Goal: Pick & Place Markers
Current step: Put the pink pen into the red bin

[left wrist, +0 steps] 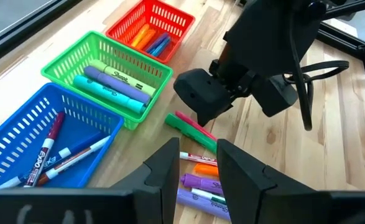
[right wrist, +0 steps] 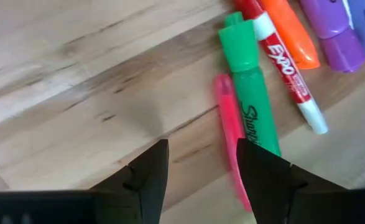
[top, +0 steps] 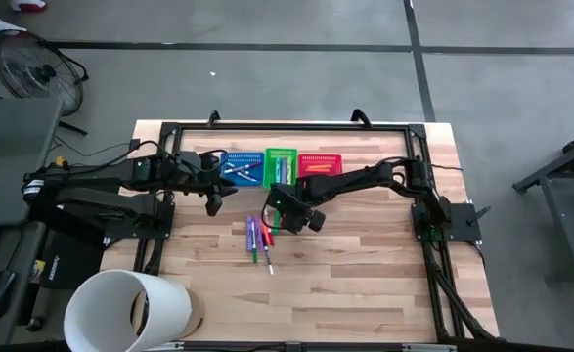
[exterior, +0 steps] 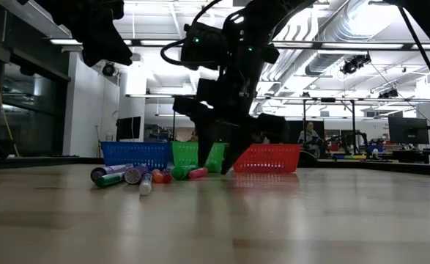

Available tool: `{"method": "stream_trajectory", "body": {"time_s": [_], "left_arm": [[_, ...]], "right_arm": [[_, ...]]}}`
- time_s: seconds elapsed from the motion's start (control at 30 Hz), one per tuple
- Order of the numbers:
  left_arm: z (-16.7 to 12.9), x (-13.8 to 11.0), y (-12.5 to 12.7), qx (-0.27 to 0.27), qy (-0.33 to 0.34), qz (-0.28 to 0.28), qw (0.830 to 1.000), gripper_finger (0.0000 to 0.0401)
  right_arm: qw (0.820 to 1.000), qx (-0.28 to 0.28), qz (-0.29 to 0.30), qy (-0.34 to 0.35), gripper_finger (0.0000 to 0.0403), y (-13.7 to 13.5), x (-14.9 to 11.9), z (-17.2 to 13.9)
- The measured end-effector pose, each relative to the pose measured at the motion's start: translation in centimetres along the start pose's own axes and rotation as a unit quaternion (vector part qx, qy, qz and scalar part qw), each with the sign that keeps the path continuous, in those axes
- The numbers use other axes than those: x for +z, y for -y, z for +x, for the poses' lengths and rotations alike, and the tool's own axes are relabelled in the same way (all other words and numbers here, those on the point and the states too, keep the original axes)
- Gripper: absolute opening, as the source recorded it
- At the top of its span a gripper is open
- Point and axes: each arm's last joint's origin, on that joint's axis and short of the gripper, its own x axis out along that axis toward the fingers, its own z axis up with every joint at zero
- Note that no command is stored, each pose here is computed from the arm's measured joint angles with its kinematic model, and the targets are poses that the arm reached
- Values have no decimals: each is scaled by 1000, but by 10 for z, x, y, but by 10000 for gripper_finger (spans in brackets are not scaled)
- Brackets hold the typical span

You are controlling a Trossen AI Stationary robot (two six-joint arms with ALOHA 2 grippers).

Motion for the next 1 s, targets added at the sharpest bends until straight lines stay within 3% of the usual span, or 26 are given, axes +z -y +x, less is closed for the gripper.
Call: {"method": "stream_trajectory", "body": {"time_s": [0.7,1.0], "left_arm": [[0,-1,0,2,-8,10,1000,105],[0,-2,-1,4,-13,10,1000,105]], "right_arm": [[1000,-9,-7,-3,172,4,-5,11],[994,-33,96,-30,172,3,-2,6]]}}
